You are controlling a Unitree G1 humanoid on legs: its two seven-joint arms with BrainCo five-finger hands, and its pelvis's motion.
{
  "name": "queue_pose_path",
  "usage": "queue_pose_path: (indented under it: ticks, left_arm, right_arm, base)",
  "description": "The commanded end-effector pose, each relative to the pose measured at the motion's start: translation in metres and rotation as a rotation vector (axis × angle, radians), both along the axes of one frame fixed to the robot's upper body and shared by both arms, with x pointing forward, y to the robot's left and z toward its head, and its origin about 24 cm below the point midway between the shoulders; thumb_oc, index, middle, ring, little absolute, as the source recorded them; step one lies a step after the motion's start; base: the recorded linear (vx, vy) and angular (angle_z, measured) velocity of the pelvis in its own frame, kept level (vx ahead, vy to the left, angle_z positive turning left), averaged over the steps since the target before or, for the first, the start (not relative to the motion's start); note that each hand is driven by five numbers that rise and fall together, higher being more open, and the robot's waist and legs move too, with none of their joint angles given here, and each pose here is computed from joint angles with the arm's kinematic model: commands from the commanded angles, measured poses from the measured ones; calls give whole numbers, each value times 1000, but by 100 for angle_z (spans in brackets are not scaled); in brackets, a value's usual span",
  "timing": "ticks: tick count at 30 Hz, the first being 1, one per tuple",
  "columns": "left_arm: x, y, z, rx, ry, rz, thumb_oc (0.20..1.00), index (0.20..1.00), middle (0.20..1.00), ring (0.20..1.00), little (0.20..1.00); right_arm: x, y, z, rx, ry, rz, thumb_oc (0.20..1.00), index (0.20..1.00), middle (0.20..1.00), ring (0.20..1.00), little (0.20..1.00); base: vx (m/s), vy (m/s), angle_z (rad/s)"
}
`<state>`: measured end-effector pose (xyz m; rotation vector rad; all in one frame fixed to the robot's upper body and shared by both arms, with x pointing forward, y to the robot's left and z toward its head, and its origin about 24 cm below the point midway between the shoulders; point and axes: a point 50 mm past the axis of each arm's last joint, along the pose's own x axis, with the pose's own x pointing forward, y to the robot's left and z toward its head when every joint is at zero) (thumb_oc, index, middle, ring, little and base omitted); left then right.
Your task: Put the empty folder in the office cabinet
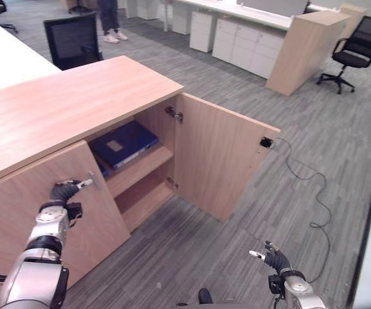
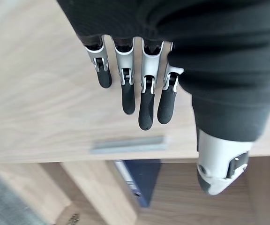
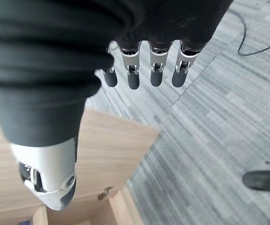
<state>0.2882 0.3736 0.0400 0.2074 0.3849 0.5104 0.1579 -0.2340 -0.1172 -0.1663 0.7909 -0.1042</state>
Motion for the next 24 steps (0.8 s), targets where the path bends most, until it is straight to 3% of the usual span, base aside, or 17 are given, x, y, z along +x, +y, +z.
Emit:
queue_pose_path:
  ticks: [1, 6, 11, 17, 24]
  left_arm:
    - [22, 22, 73, 119, -214, 32, 1000, 1000, 1000, 1000, 1000]
    - [26, 21, 83, 122, -259, 28, 1000, 1000, 1000, 1000, 1000]
    - [34, -44, 35, -44, -330, -112, 1000, 1000, 1000, 1000, 1000]
    - [-2, -149, -33, -215, -244, -438, 1000, 1000, 1000, 1000, 1000]
    - [-23, -174, -58, -301, -161, -492, 1000, 1000, 1000, 1000, 1000]
  right_arm:
    - [29, 4, 17, 10, -128, 48, 1000, 1000, 1000, 1000, 1000]
    - [27, 6, 15, 27, -124, 40, 1000, 1000, 1000, 1000, 1000]
    - [31, 4, 17, 23, -144, -13, 1000, 1000, 1000, 1000, 1000]
    - [47, 0, 29, 4, -202, -71, 1000, 1000, 1000, 1000, 1000]
    - [60, -8, 40, -38, -245, -95, 1000, 1000, 1000, 1000, 1000]
  base:
    - [7, 27, -24]
    - [-12, 60, -8]
    - [-27, 32, 10]
    - [-58, 12, 10]
    - [54, -85, -25]
